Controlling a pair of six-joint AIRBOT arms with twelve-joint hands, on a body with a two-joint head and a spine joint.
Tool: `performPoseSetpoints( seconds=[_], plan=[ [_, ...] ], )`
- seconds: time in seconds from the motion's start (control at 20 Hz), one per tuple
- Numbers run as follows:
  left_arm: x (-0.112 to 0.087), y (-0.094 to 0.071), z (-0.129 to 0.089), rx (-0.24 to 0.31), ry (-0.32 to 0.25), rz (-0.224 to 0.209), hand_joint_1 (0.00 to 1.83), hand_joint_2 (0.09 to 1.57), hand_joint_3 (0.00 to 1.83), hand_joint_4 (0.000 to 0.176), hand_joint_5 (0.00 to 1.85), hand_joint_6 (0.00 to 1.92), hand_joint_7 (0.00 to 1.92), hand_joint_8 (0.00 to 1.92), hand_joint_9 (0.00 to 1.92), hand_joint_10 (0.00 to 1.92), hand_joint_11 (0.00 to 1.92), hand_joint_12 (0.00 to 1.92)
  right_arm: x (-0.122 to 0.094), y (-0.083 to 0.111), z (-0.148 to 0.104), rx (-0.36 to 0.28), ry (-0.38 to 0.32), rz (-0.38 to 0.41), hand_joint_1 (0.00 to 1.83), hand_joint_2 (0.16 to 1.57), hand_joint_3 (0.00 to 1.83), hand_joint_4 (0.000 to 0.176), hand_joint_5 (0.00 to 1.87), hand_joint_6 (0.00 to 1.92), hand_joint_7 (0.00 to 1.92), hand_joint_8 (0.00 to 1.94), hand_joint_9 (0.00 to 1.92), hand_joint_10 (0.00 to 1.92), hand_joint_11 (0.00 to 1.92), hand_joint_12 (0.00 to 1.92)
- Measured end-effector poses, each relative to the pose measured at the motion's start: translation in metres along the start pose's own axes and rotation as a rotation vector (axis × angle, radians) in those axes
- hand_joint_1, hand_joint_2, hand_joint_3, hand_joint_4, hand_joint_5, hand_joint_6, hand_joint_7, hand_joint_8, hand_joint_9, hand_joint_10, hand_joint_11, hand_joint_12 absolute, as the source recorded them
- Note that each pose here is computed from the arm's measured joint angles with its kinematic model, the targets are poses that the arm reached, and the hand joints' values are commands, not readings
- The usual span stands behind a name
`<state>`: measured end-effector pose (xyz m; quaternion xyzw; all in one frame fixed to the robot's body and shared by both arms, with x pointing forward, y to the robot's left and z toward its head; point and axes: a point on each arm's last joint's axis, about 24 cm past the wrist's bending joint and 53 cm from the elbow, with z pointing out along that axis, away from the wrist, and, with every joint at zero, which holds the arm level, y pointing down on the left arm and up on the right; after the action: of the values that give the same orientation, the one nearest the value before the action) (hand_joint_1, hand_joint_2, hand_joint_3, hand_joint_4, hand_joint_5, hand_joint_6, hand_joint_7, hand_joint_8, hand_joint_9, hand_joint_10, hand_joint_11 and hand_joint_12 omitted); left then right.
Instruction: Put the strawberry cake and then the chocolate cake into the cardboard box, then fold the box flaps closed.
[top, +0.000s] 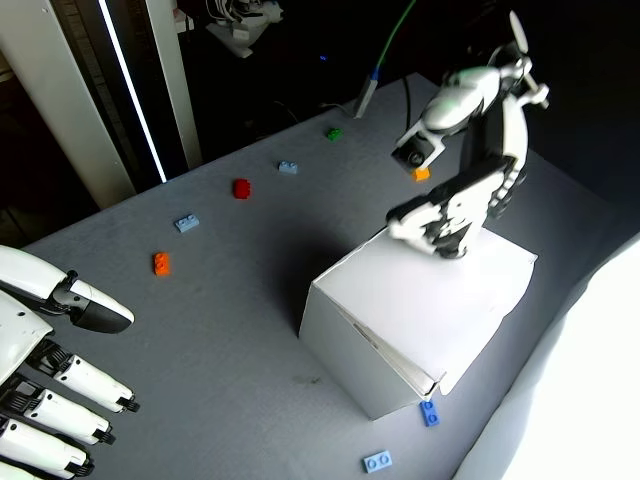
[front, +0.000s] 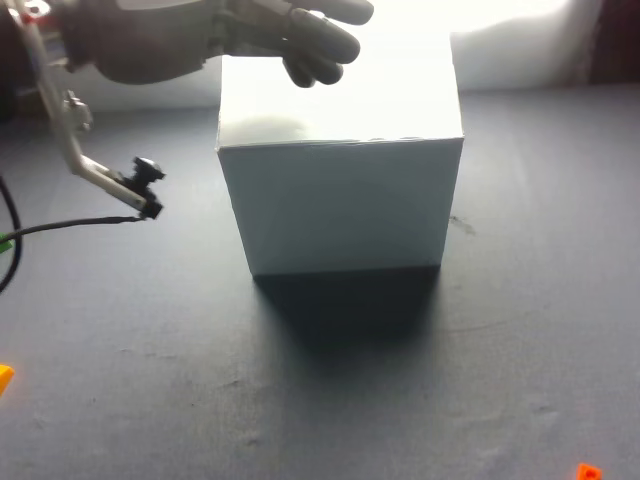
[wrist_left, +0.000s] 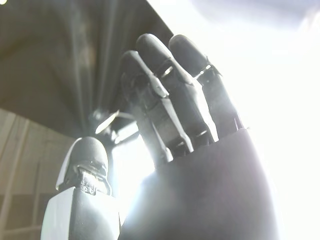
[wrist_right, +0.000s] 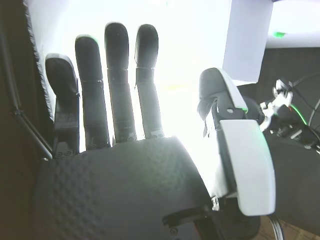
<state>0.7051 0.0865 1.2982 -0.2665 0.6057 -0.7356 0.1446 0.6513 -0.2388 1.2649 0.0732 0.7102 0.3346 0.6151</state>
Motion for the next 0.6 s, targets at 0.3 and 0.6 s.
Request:
performPoseSetpoints(
  seconds=[0.3,0.6],
  plan=[
    [0.003,-0.010,-0.031,-0.081,0.017,0.188,0.25,1.25,0.00,0.000,0.83,0.00,1.01,0.00,0.77,0.64,0.39,1.45,0.000,0.000,0.000,0.001,0.001,0.000,0.06,1.31,0.00,0.000,0.60,1.07,0.63,1.23,0.44,1.56,0.30,1.92],
    [0.014,0.007,-0.060,-0.249,0.071,0.428,0.24,1.25,0.00,0.000,0.83,0.00,1.02,0.00,0.75,0.69,0.42,1.43,0.001,0.001,0.000,-0.001,0.002,0.000,0.04,1.31,0.00,0.000,0.55,1.18,0.60,1.23,0.44,1.55,0.28,1.92]
  ],
)
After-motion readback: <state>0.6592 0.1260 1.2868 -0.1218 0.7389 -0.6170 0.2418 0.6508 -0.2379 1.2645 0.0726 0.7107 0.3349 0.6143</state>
